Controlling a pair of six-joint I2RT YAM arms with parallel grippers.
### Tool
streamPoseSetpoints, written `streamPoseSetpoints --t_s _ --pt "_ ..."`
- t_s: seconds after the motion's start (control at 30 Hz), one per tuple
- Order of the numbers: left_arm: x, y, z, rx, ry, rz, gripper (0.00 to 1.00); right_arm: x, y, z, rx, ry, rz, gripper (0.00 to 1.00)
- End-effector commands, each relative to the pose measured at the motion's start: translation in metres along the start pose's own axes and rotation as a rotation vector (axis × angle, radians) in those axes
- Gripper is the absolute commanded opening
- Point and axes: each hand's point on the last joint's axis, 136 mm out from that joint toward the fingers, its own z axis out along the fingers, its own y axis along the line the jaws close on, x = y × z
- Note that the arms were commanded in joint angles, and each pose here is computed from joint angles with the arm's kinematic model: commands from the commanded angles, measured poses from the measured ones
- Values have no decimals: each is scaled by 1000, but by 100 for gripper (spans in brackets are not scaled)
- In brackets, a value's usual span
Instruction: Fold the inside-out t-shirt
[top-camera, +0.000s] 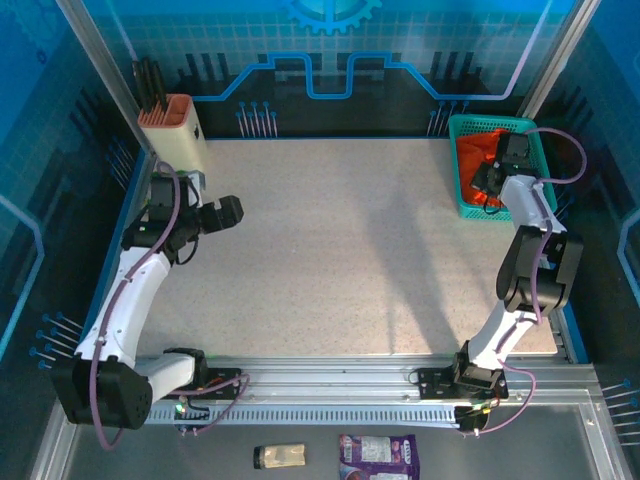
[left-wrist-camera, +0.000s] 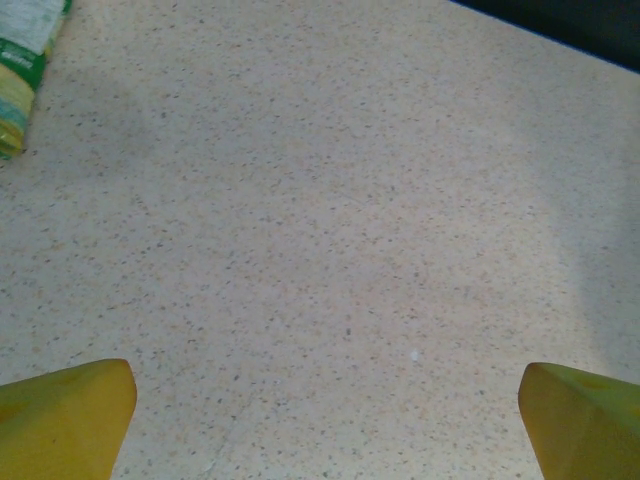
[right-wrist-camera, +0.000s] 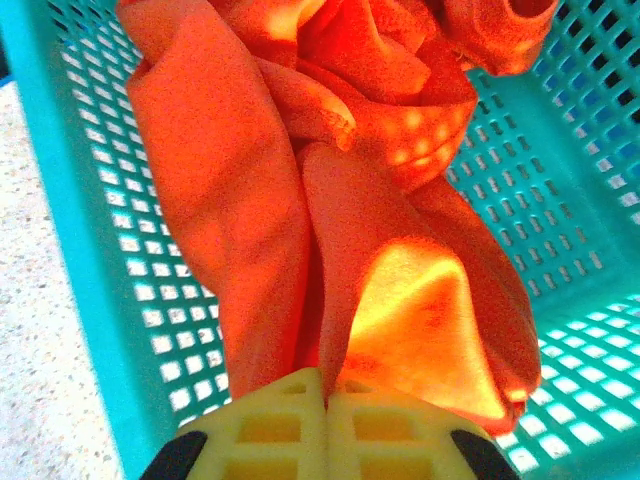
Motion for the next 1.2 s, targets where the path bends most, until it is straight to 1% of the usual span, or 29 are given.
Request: streamPoseSetpoints --t_s 0.0,0.2,0.33,0.5,0.67,0.77,0.83,0.93,1.0,1.07,1.17 --pt "-15 -24 -9 108 -30 -5 99 -39 25 -77 -56 -154 -29 0" --pt "-31 -47 -11 212 -45 -25 99 -58 68 -188 -240 -292 -67 0" --pt "-40 -61 -13 276 -80 -35 99 -56 106 -261 -392 -349 -142 0" --pt "-46 -77 -13 338 -109 -40 99 -40 166 -340 -671 -372 -214 0" --pt "-42 -95 -9 374 -94 -20 98 -16 230 -422 -957 -388 -311 0" --pt "-37 -102 -7 383 -87 -4 98 -1 259 -466 -1106 -386 -359 0" --pt "-36 -105 -7 379 -91 7 98 7 274 -489 -1178 -392 -386 0" --pt "-36 -103 -9 357 -104 11 98 13 286 -513 -1248 -405 -407 0" --pt "-37 -97 -11 328 -120 6 98 10 287 -512 -1234 -418 -400 0" --pt "-39 -90 -13 288 -135 5 98 4 283 -494 -1137 -448 -393 0" --pt "-39 -84 -14 251 -139 10 97 0 270 -442 -930 -459 -379 0"
